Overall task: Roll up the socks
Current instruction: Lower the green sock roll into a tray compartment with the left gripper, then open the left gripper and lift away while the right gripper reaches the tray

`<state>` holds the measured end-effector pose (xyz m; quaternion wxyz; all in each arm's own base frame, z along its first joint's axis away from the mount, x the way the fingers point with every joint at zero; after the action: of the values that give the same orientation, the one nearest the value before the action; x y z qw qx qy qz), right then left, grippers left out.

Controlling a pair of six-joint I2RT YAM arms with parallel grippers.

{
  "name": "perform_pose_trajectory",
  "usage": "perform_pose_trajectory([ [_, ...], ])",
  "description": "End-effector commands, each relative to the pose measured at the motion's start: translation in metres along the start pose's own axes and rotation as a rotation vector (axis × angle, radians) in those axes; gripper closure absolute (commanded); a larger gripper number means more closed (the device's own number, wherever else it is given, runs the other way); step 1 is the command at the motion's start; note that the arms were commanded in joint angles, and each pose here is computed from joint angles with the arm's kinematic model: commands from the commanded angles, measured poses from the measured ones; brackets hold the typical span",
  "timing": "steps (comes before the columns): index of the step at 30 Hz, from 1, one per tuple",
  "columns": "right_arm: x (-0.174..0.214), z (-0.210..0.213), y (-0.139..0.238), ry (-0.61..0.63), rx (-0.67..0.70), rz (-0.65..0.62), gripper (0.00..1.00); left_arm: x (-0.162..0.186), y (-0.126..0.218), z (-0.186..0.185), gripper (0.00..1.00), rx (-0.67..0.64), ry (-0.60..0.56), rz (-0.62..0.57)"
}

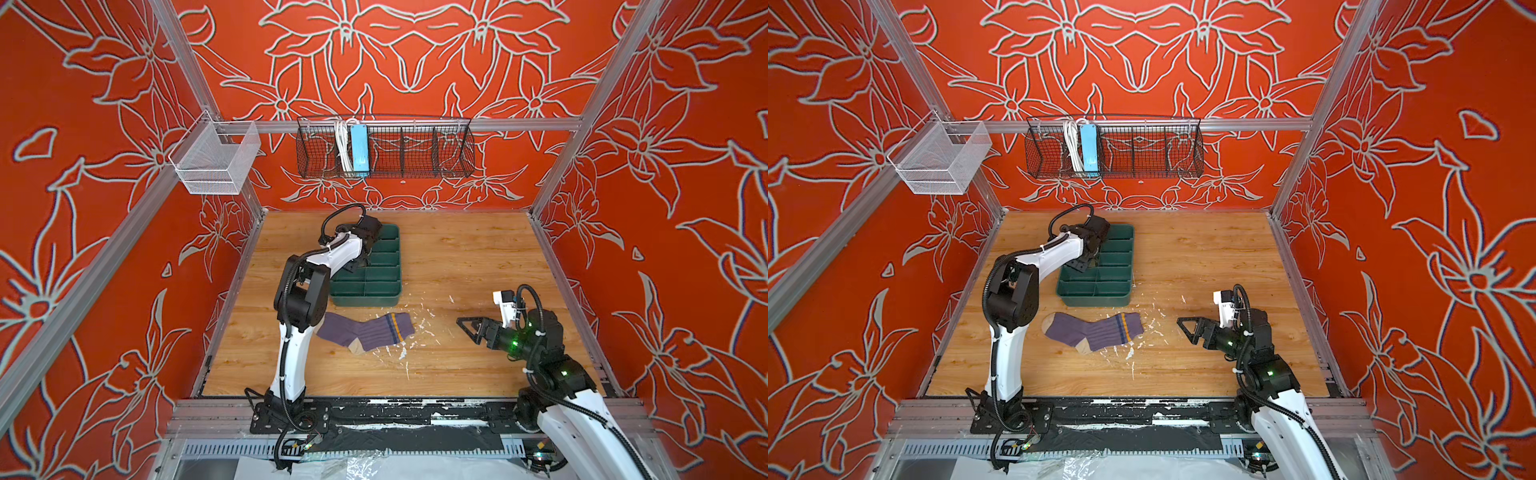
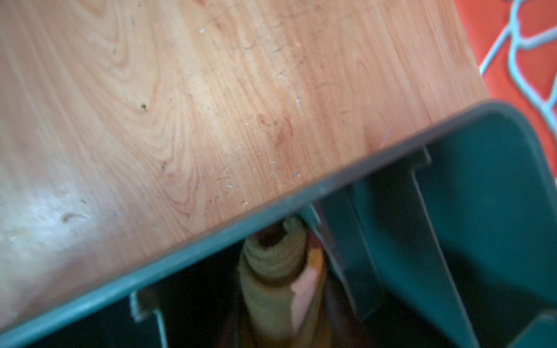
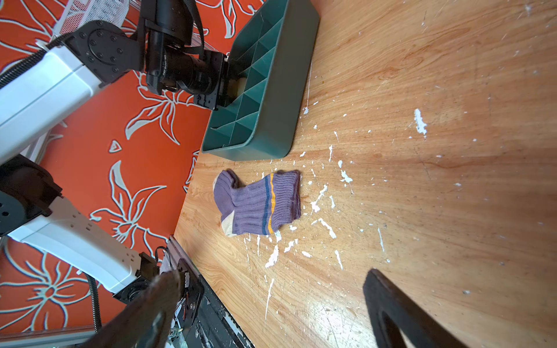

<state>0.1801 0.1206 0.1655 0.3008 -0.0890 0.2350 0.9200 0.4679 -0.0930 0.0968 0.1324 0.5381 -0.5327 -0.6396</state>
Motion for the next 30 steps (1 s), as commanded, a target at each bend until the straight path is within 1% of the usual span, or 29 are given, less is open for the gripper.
perform_pose_trajectory([
  [1, 0.001, -0.005, 0.002, -0.004, 0.017, -0.014, 0.02, 0.029, -0.018, 0.003, 0.37, -0.021, -0.087, 0.074],
  [4, 0.002, -0.006, 0.004, -0.005, 0.022, -0.018, 0.02, 0.025, -0.012, -0.005, 0.17, 0.003, -0.118, 0.067],
  [5, 0.003, -0.007, 0.004, -0.006, 0.023, -0.018, 0.02, 0.023, -0.010, -0.007, 0.12, 0.008, -0.125, 0.063],
  [9, 0.003, -0.009, 0.004, -0.012, 0.025, -0.020, 0.02, 0.012, 0.006, -0.019, 0.00, 0.047, -0.140, 0.047],
  [12, 0.004, -0.010, 0.003, -0.017, 0.028, -0.020, 0.02, -0.001, 0.027, -0.033, 0.01, 0.123, -0.156, 0.032],
  [16, 0.001, -0.011, 0.002, -0.016, 0.029, -0.029, 0.02, -0.021, 0.067, -0.050, 0.02, 0.233, -0.200, -0.014],
  [21, -0.010, -0.008, -0.002, 0.004, 0.061, -0.043, 0.02, -0.038, 0.103, -0.041, 0.02, 0.286, -0.219, -0.030],
  [25, -0.028, 0.010, -0.003, 0.054, 0.078, -0.057, 0.02, -0.045, 0.132, -0.032, 0.02, 0.356, -0.249, -0.036],
  [27, -0.037, 0.020, -0.004, 0.078, 0.078, -0.066, 0.02, -0.051, 0.150, -0.030, 0.02, 0.405, -0.290, -0.080],
  [28, -0.042, 0.023, -0.005, 0.084, 0.080, -0.079, 0.02, -0.055, 0.162, -0.030, 0.02, 0.437, -0.335, -0.131],
  [29, -0.047, 0.024, -0.007, 0.089, 0.089, -0.091, 0.02, -0.061, 0.175, -0.034, 0.02, 0.491, -0.383, -0.200],
  [30, -0.051, 0.022, -0.010, 0.094, 0.099, -0.099, 0.02, -0.063, 0.185, -0.040, 0.02, 0.550, -0.484, -0.280],
])
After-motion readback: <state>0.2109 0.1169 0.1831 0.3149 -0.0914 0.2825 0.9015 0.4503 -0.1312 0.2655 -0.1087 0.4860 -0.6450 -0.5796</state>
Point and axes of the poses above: each gripper's point midway between its finger pads, its own y axis back along the fingers, its own z axis along the line the jaws close on, x = y × z, the point moved 3 cm from there along y, back along the fingers, and after that the axes turned 15 degrees about -y, right-handed, at the moved point
